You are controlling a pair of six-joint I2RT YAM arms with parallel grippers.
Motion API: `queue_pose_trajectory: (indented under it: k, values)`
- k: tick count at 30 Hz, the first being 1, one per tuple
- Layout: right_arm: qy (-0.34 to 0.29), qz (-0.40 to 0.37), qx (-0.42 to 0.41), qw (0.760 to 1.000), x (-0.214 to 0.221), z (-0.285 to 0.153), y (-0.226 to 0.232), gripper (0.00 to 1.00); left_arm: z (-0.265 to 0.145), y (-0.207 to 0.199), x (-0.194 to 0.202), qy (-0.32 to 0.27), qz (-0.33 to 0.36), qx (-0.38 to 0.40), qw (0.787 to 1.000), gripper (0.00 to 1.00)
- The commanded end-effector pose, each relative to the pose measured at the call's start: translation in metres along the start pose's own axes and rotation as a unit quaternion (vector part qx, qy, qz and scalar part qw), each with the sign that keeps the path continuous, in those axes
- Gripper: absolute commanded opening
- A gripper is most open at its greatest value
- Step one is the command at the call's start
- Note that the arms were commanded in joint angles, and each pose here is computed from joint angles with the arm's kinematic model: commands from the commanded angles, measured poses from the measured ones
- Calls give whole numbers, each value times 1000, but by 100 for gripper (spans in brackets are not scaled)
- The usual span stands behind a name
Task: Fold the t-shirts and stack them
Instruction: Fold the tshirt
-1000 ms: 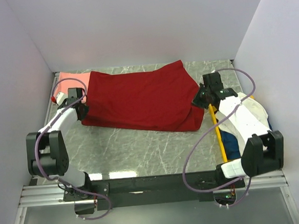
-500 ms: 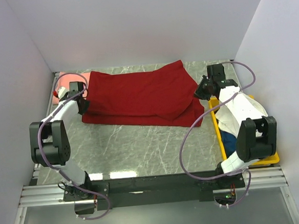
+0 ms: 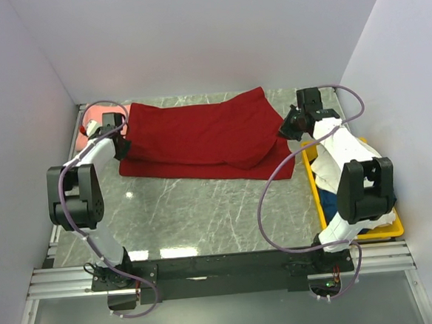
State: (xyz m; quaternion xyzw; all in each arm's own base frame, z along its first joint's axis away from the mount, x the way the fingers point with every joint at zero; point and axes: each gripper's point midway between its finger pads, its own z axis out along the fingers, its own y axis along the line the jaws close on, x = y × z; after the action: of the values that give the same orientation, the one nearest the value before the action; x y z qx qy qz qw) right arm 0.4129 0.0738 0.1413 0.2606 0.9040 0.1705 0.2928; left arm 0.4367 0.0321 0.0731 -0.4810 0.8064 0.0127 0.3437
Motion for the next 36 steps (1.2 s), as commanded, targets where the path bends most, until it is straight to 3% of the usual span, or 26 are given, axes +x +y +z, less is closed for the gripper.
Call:
queue_pose_trajectory:
  k: [1,8,18,21,22,25,28,36]
  values:
    - [-29,-5,-16,999,-23,-5,10,0,-2,-22,-14,-14,7,27,1000,13]
    - [-29,4,-14,999,-26,1,4,0,1,-24,-15,-13,10,26,1000,13]
    - [-14,10,-5,1000,-29,25,-3,1,5,-37,-14,-5,23,49,999,26]
    - [-13,7,0,1000,-35,34,-3,14,3,-43,-18,-5,28,60,998,32]
    - [-14,7,1,1000,-41,38,0,23,2,-44,-19,-5,28,63,998,35]
    - [-9,0,3,1000,-48,44,1,37,-5,-52,-26,-5,38,81,996,48]
    - [-11,-5,0,1000,-48,39,2,46,-17,-54,-34,-15,36,93,995,60]
    - [-12,-40,-28,999,8,17,12,46,-33,-21,-3,0,-12,101,995,61]
